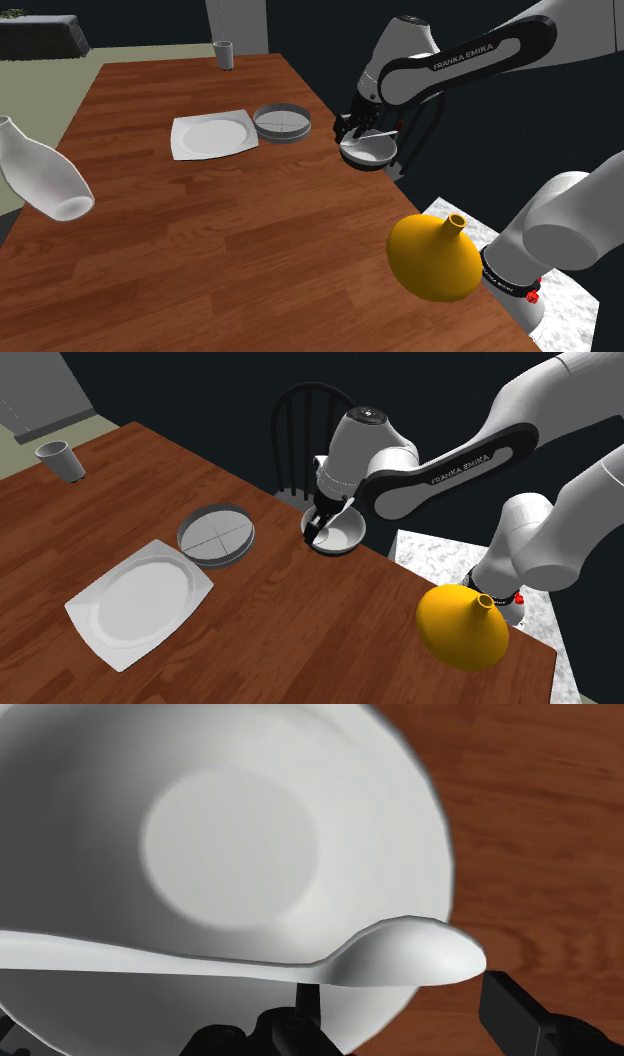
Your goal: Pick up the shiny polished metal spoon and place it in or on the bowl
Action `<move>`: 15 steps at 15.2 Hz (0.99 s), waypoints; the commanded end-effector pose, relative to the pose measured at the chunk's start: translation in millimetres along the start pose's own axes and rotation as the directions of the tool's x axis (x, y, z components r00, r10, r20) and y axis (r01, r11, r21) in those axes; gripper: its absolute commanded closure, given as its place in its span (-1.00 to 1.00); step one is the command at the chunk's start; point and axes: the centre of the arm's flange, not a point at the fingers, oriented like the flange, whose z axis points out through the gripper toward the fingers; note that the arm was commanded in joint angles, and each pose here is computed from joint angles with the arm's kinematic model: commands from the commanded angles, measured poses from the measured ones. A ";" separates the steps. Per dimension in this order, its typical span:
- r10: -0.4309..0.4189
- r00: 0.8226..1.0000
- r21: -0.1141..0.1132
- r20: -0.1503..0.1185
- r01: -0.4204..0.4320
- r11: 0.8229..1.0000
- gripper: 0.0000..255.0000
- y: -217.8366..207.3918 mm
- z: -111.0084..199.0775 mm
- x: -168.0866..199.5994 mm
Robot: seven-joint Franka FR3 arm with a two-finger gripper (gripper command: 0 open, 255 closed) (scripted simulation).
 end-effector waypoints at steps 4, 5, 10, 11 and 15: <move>0.000 1.000 0.000 0.000 0.000 1.000 1.00 0.3 1.2 -0.2; 0.000 1.000 0.000 0.000 0.000 1.000 1.00 0.3 1.2 -0.2; 0.000 1.000 0.000 0.000 0.000 1.000 -1.00 0.3 1.2 -0.2; 0.000 1.000 0.000 0.000 0.000 1.000 -1.00 0.3 1.2 -0.2; 0.000 1.000 0.000 0.000 0.000 1.000 -1.00 0.3 -38.4 -0.2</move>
